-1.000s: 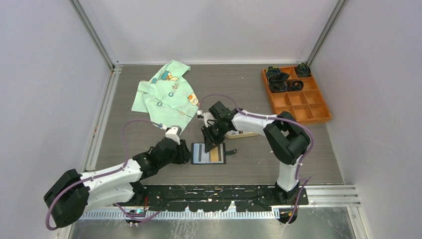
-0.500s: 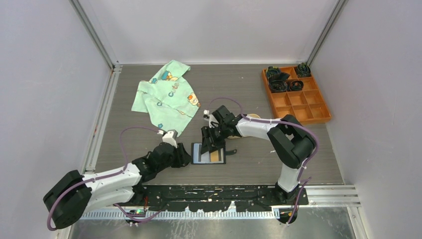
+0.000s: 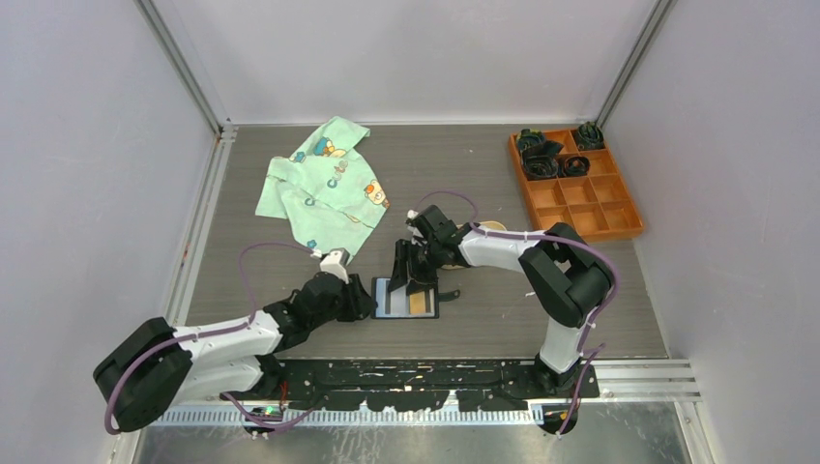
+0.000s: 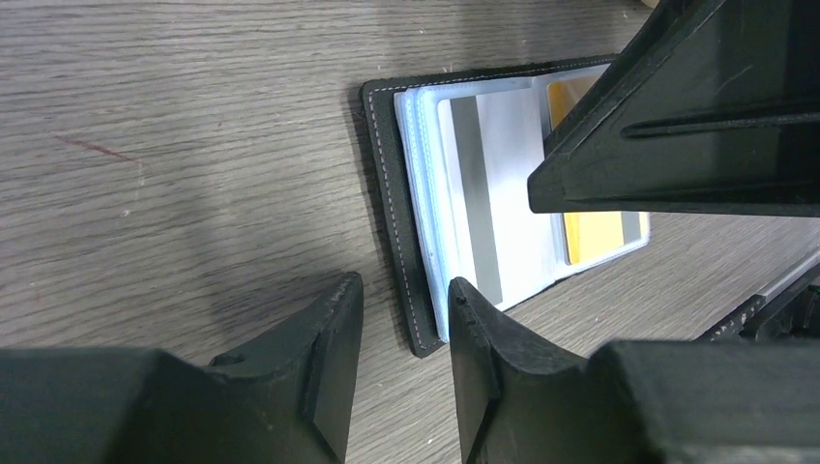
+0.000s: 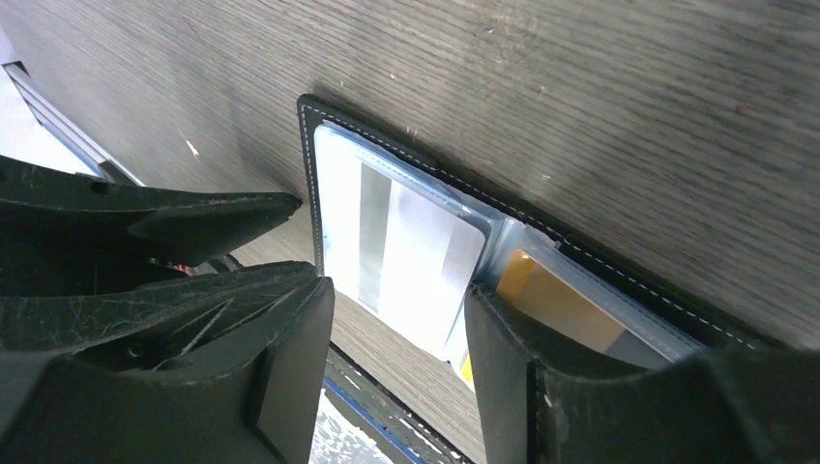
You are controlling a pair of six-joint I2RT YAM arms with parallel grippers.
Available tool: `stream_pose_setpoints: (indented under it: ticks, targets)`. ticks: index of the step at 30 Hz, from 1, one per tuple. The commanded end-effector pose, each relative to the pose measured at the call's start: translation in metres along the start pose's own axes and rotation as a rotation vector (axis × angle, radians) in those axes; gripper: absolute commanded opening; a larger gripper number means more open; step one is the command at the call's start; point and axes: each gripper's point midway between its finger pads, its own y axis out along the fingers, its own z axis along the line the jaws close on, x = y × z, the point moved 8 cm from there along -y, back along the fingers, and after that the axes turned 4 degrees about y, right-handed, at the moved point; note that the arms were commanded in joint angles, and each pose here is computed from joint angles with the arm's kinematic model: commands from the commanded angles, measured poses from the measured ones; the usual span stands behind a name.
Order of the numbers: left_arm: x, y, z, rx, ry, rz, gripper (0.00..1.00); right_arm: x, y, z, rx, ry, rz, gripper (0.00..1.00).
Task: Put the credit cards into the card holder
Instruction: Insert the credit card into the card holder.
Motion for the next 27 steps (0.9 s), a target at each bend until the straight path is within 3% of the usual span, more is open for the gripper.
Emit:
stream_pose_setpoints:
  ticks: [1, 11, 19, 24, 27]
  targets:
    - [0.001, 0.003, -0.001, -0.003, 0.018, 0.021, 0.39, 0.005, -0.004, 0.013, 0.08, -0.008, -0.022, 0.57]
    - [0.007, -0.011, -0.004, -0.025, 0.018, -0.014, 0.42, 0.007, 0.001, 0.01, 0.08, -0.046, 0.02, 0.5]
    - [0.018, -0.032, -0.012, -0.11, -0.013, -0.091, 0.44, 0.012, -0.02, 0.02, 0.112, -0.235, 0.007, 0.49]
    - [0.02, -0.03, -0.019, -0.171, -0.054, -0.109, 0.43, 0.013, -0.022, 0.018, 0.098, -0.307, 0.026, 0.25]
    - [0.02, -0.026, -0.022, -0.193, -0.064, -0.102, 0.41, 0.014, -0.013, 0.011, 0.058, -0.302, 0.061, 0.16]
